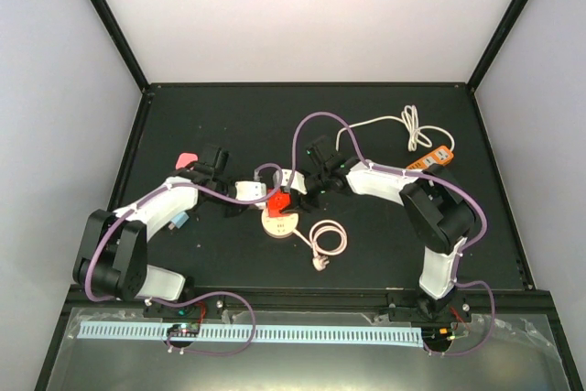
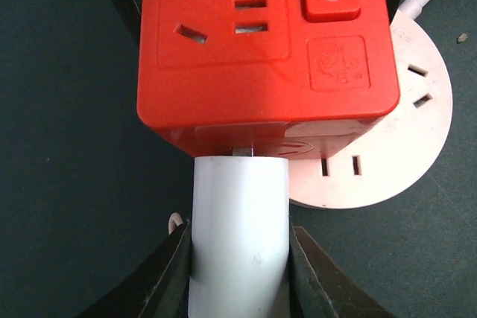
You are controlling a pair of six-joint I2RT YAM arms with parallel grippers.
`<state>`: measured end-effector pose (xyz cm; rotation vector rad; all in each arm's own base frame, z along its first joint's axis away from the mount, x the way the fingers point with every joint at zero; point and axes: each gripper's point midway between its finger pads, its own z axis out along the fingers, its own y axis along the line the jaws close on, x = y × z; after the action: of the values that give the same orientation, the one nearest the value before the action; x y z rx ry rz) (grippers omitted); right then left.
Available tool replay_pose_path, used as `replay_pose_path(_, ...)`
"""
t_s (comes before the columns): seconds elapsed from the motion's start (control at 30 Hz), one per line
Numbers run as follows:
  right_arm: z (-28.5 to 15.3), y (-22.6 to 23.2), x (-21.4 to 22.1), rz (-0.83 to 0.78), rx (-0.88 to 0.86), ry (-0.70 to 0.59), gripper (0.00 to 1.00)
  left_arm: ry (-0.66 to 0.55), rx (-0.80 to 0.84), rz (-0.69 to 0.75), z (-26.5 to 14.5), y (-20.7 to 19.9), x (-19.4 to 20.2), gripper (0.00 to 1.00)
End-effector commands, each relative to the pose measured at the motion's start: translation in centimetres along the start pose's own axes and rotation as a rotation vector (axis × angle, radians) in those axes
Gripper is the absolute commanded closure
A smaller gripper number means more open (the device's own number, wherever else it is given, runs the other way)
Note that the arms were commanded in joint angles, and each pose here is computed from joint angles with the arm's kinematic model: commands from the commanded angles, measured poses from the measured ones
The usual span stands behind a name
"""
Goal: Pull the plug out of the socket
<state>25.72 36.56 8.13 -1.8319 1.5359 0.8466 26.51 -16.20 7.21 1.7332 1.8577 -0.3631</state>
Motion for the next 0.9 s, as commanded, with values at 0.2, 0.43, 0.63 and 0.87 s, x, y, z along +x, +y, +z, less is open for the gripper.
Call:
replay_pose_path(0.2, -0.4, 0.7, 4.8, 0.157, -0.031, 0.160, 0.97, 0.180, -0.084, -0.054, -1.9, 1.5, 5.0, 0.98)
replay_pose_path(0.43, -0.3, 0.8, 4.8, 0.158, -0.039, 0.161, 0.97, 0.146, -0.081, -0.055, -2.7, 1.5, 4.1, 0.98)
replay_pose_path(0.63, -0.4, 1.0, 4.7, 0.160, -0.046, 0.158, 0.96, 0.074, -0.078, -0.081, -4.6, 1.4, 1.7, 0.98)
replay_pose_path(0.87, -0.4, 1.1, 4.7, 0.162, -0.052, 0.157, 0.92, 0.020, -0.159, -0.192, -8.5, 4.0, -0.4, 0.95)
